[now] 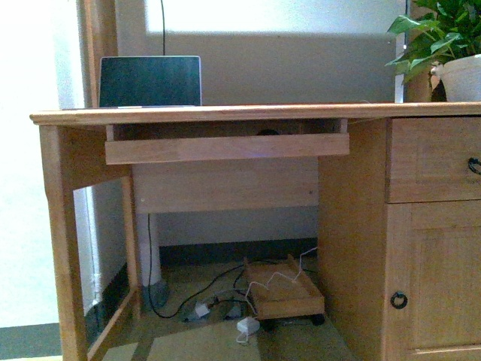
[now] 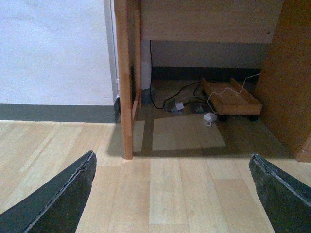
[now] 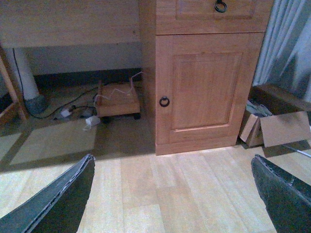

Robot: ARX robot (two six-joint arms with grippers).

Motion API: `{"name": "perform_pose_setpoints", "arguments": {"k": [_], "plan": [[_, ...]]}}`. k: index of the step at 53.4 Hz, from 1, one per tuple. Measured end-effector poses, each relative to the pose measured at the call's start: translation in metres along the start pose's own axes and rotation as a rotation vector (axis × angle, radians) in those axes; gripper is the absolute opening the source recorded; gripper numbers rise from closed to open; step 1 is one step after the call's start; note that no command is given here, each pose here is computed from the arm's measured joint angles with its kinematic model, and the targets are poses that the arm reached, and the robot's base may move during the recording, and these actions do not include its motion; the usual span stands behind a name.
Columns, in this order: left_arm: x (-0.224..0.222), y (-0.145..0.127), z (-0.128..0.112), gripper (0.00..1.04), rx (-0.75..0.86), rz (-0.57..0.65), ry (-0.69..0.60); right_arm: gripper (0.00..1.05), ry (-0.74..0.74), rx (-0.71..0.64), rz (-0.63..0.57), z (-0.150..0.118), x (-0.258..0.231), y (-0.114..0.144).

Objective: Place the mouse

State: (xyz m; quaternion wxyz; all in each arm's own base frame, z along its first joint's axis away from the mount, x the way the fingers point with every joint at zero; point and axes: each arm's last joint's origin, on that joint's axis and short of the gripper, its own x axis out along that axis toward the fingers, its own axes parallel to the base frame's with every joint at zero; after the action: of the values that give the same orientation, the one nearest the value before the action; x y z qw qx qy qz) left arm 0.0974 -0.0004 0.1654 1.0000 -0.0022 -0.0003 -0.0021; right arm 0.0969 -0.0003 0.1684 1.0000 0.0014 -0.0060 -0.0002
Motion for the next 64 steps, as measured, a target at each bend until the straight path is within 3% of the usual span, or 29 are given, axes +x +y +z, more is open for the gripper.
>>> {"name": "perform_pose_setpoints", "arguments": {"k": [64], "plan": [[-0.0001, 0.0, 0.0001, 0.97, 0.0, 0.0, -0.001, 0.97, 0.001, 0.0, 0.0, -0.0001, 0.0, 0.0]]}}
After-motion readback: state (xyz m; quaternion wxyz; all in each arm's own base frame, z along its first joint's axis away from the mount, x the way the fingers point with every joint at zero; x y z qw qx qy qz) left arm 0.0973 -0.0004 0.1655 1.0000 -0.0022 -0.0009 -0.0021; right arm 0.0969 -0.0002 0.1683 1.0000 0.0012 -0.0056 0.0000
